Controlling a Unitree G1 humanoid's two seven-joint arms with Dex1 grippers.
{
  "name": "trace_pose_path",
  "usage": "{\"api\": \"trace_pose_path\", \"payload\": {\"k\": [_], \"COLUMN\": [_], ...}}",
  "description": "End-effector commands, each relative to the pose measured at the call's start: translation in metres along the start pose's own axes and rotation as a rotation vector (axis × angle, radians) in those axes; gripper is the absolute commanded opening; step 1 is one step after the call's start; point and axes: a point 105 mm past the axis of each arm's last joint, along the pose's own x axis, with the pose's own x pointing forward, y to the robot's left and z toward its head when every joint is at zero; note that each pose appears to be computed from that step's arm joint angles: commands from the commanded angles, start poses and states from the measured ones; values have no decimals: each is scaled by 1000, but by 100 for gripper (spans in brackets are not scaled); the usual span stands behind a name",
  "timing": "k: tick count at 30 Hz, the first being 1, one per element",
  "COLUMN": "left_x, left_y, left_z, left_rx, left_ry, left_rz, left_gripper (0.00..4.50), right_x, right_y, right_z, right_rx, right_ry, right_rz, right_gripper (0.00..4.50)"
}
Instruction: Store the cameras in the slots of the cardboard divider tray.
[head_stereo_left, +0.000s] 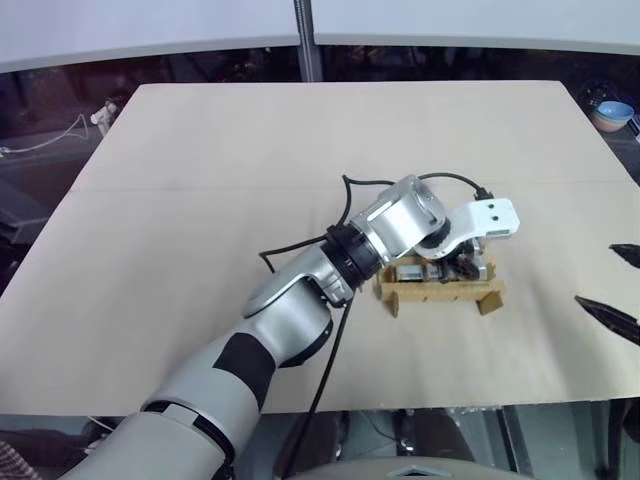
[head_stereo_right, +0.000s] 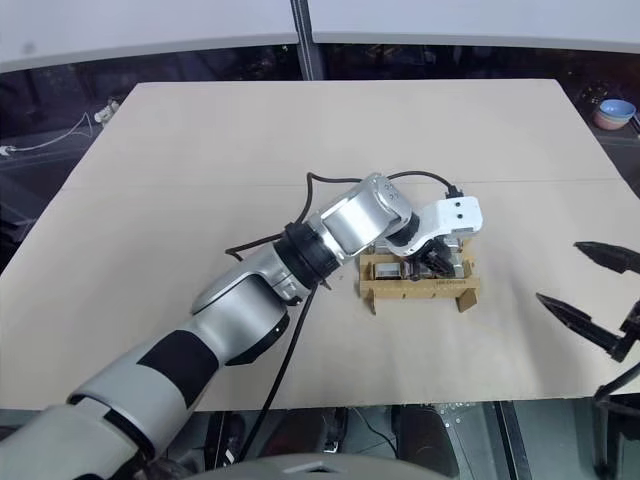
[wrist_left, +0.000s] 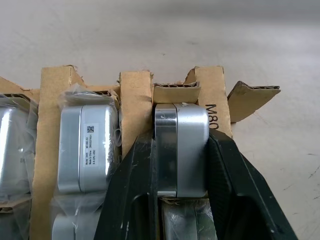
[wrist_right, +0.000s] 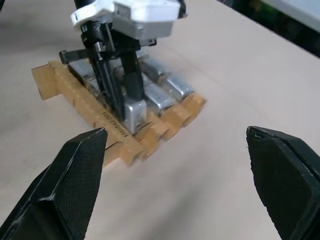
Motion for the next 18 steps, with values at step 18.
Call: {"api": "trace_pose_path", "payload": {"k": [18], "left_x": [-6], "left_y": [10], "left_z": [16], "left_rx": [-5], "left_ry": [-45], "left_rz": [70], "left_gripper": [200], "right_x": [-10], "right_y": [-18], "right_z": [14], "right_rx": [-83], "right_ry": [-5], "right_rz": [39], "right_gripper": [450]}}
